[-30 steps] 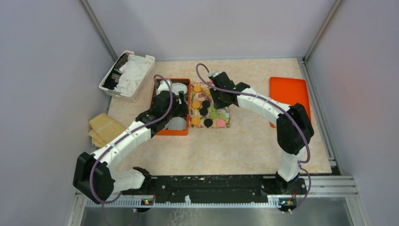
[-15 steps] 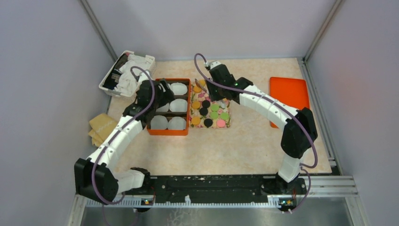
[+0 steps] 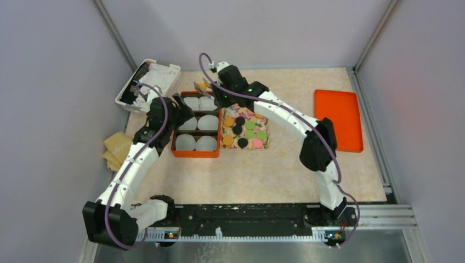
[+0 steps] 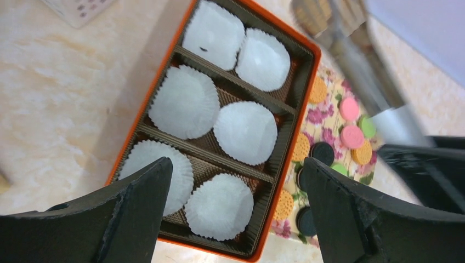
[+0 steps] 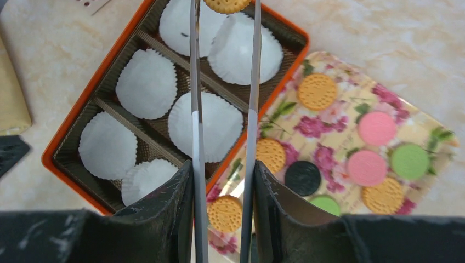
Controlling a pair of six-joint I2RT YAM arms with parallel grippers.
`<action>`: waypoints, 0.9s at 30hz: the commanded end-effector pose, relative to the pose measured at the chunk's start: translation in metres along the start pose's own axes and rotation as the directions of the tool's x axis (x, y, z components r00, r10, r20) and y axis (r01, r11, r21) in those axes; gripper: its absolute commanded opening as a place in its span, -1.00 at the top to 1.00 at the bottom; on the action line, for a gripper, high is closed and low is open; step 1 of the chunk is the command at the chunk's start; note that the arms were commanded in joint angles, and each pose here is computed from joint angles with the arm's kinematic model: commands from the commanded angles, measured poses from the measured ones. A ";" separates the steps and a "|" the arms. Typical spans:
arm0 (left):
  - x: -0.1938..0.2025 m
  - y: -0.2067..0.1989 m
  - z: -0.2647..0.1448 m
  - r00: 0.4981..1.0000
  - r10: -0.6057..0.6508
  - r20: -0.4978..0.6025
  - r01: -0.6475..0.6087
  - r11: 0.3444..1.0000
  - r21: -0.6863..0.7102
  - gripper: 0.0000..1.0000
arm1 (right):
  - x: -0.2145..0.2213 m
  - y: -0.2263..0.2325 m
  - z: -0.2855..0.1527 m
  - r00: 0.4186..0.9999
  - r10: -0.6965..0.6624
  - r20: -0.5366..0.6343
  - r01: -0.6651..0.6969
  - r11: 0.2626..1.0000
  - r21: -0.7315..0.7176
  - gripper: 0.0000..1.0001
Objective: Pack the cookies
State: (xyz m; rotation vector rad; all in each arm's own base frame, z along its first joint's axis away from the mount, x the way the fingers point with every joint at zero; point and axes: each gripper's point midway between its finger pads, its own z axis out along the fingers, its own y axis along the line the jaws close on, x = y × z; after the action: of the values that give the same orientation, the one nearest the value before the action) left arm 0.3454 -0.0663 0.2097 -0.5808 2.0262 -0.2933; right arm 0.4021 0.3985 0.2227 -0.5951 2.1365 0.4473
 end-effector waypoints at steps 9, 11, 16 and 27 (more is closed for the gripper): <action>-0.026 0.031 -0.014 0.992 -0.089 0.087 0.096 0.992 -0.078 -0.91 | 0.015 0.059 0.058 0.998 -0.060 -0.035 0.054 0.989 -0.135 1.00; -0.023 0.032 -0.013 0.993 -0.086 0.080 0.092 0.993 -0.076 -0.91 | 0.018 0.061 0.064 0.997 -0.063 -0.039 0.057 0.989 -0.138 1.00; -0.021 0.032 -0.014 0.994 -0.075 0.085 0.080 0.995 -0.056 -0.92 | 0.018 0.061 0.071 0.998 -0.063 -0.027 0.059 0.990 -0.128 1.00; -0.016 0.029 -0.012 0.996 -0.061 0.070 0.063 0.998 -0.027 -0.92 | 0.023 0.061 0.086 0.997 -0.069 -0.028 0.065 0.991 -0.118 0.91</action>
State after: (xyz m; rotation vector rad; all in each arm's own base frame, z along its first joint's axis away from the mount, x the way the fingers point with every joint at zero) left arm 0.3314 -0.0318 0.2087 -0.6855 1.9837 -0.2439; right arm 0.3992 0.4674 0.1351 -0.7576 2.2282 0.4895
